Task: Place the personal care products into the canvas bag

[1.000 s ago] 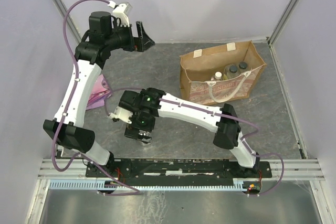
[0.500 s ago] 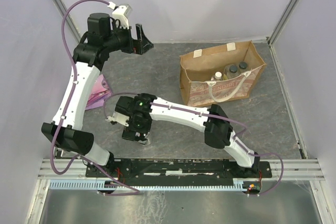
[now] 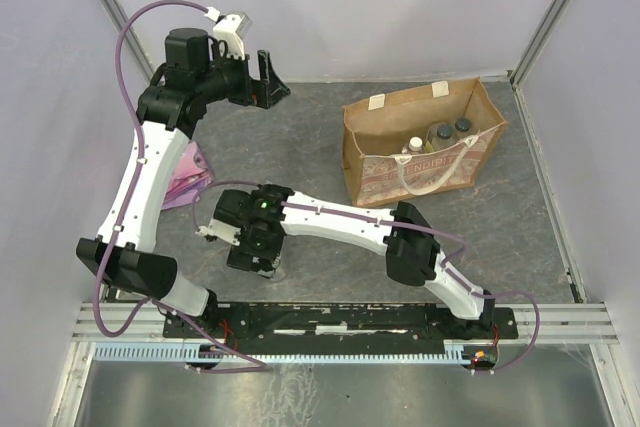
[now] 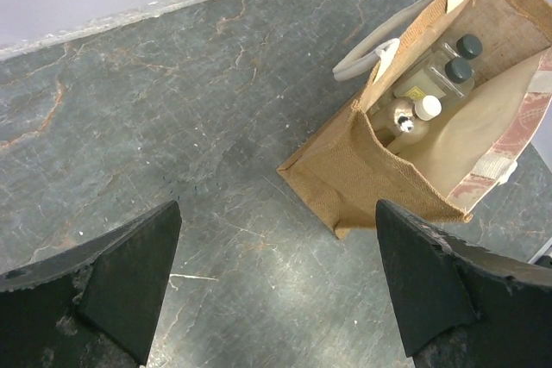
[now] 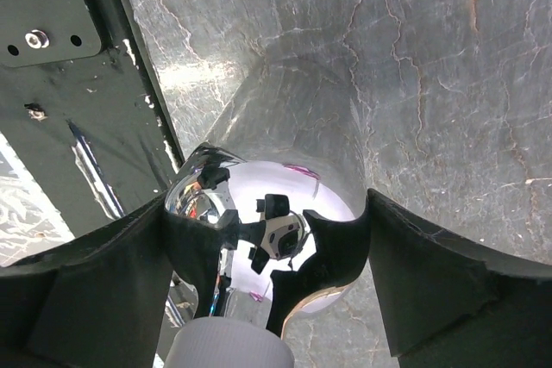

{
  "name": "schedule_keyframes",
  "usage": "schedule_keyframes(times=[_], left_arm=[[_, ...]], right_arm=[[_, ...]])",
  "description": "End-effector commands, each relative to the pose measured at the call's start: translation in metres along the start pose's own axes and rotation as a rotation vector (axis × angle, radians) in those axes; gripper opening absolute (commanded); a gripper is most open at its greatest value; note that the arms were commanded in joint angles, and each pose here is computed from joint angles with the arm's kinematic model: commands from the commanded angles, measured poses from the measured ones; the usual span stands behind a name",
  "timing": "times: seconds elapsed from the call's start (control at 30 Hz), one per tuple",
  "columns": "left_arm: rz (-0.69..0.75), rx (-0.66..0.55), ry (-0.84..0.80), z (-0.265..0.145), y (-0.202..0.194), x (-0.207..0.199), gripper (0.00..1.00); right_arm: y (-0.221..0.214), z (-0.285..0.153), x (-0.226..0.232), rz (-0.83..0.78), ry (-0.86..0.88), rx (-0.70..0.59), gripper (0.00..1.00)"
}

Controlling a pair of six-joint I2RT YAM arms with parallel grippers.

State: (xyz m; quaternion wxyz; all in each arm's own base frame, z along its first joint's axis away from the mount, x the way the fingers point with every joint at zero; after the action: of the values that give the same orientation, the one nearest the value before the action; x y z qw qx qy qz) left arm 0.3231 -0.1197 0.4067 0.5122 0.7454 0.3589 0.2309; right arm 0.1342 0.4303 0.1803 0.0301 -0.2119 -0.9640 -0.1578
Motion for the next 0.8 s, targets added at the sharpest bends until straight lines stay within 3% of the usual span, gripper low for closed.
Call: schedule_keyframes(times=[0.0, 0.4, 0.77], left_arm=[[0.072, -0.045, 0.01, -0.014, 0.009, -0.002, 1.0], [0.072, -0.05, 0.006, -0.01, 0.009, -0.001, 1.0], [0.069, -0.052, 0.014, -0.005, 0.012, 0.003, 1.0]], right_arm=[[-0.008, 0.013, -0.001, -0.012, -0.061, 0.058, 0.8], [-0.012, 0.007, -0.01, -0.02, -0.16, 0.05, 0.32], [-0.012, -0.034, -0.035, 0.16, -0.137, -0.103, 0.0]])
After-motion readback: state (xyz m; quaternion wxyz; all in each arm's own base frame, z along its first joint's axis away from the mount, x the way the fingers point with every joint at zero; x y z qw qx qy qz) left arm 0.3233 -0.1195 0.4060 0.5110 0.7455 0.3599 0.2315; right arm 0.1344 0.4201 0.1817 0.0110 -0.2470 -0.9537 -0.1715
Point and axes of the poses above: each gripper's point midway between its finger pads, its own z axis out along the fingers, its own x axis along the line the jaws close on, y = z × x, the point moved 9 cm from there along -z, back along the fingers, and after that the axes turned 15 degrees about z, right-handed, at the moved point
